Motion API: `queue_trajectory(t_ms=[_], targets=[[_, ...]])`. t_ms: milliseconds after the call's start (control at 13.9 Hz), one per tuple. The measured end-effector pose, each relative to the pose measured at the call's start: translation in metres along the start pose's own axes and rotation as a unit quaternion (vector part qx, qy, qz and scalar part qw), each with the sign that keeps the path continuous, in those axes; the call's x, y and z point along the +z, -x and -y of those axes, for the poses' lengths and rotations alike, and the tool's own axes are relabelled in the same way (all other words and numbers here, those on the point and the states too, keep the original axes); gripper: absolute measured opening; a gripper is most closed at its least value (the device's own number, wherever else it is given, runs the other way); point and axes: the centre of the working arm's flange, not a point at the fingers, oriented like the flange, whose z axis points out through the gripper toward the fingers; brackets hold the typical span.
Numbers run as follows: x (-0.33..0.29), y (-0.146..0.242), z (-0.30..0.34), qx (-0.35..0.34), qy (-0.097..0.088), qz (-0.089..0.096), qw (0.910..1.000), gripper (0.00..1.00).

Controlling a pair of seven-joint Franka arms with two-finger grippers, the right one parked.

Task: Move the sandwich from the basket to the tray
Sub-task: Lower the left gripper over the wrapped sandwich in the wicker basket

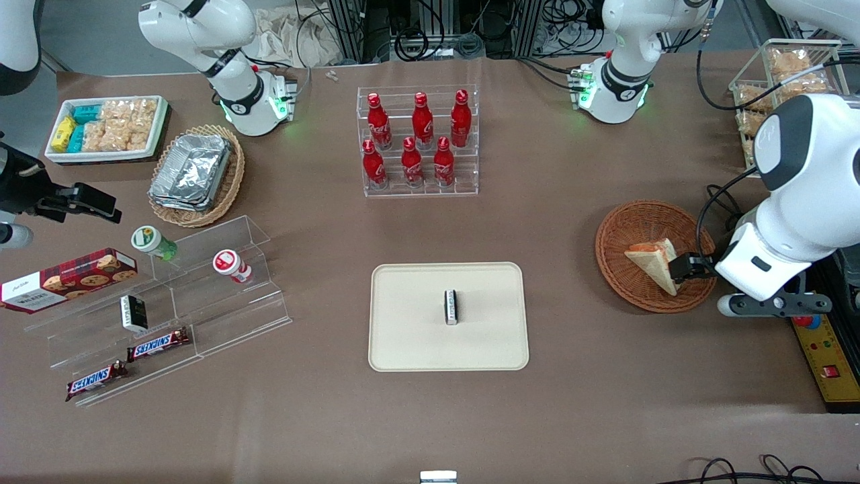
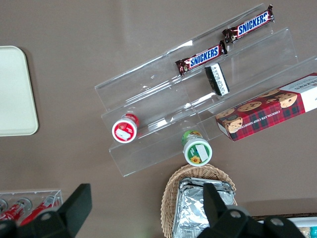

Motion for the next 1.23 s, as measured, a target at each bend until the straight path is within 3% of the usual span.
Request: queue_trajectory(t_ms=[288,432,649,865,1225], targets=[[0.006,-0.002,0.002,-0.001,-0.001,0.005,1.0000,1.00],[0.010,-0.003,0.003,-0.003,-0.010,0.008,0.9999,1.00],[0.026,-0.002,-0.005,-0.075,-0.020,0.024,0.9967,1.00],[0.055,0.000,-0.016,-0.168,-0.030,0.050,0.9841,1.00],[0.111,0.017,0.004,-0.251,-0.046,0.097,0.9621,1.00]])
